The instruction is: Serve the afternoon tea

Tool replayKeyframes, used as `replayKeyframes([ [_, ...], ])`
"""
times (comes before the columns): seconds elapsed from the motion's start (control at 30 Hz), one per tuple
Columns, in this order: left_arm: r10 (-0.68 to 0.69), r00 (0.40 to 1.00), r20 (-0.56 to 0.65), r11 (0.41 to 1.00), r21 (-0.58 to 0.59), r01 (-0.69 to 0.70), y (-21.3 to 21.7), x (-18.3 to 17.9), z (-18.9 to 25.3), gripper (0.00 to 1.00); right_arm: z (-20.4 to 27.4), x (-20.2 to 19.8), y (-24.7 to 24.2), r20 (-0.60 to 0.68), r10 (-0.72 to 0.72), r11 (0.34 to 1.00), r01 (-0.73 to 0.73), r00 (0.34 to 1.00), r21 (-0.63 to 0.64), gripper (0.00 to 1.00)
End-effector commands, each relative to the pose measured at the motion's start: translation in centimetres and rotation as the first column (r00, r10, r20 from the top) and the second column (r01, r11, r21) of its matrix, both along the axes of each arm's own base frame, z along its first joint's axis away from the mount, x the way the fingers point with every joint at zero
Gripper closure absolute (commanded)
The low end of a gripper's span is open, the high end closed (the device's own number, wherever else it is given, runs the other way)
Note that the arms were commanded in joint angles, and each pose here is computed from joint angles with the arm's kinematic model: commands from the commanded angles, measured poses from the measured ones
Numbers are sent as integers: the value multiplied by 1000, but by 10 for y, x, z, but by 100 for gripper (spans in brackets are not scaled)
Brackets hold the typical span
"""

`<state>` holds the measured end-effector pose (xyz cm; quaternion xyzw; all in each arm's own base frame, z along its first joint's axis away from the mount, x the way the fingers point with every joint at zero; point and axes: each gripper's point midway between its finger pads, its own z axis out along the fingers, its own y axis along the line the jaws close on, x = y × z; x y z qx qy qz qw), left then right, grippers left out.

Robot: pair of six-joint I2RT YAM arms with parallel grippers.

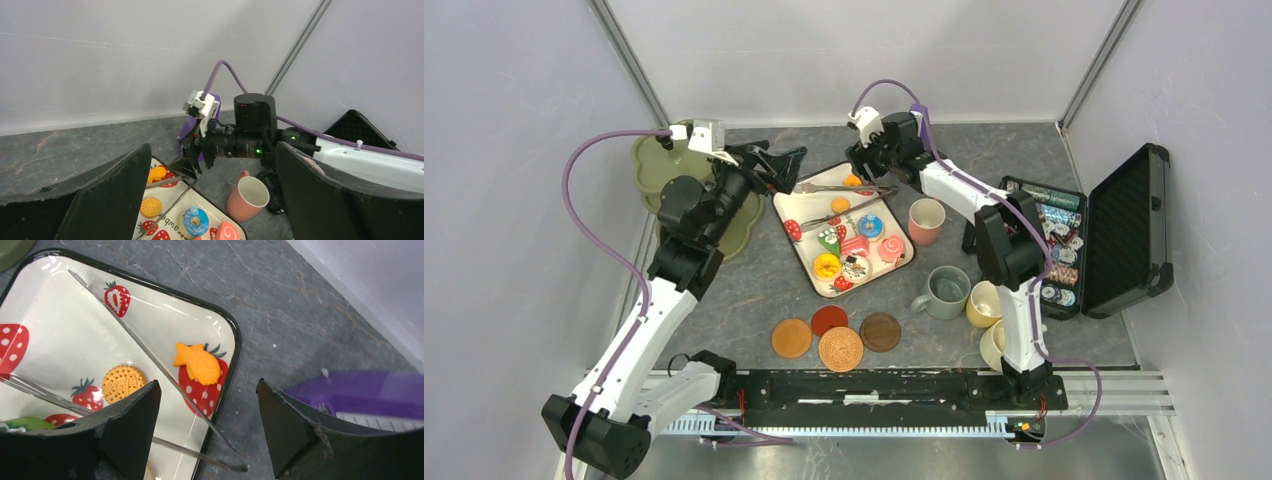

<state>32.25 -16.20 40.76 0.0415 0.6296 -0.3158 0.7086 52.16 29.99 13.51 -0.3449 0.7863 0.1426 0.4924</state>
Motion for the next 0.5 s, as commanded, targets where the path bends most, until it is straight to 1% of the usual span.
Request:
replayKeyframes([
  [0.0,-36,998,45,999,-37,38,-5,-7,24,0,1,7,14,40,151,984,-146,988,-105,24],
  [0.1,-41,999,33,998,-40,42,-7,-4,20,0,-11,2,22,48,199,977,-195,979,-84,28],
  [0.27,-70,998,10,997,-42,70,-15,1,14,0,-28,-2,43,39,270,961,-267,962,-73,39],
  [0.47,-84,996,2,996,-38,84,-20,1,10,0,-41,0,59,44,288,955,-283,957,-95,46],
])
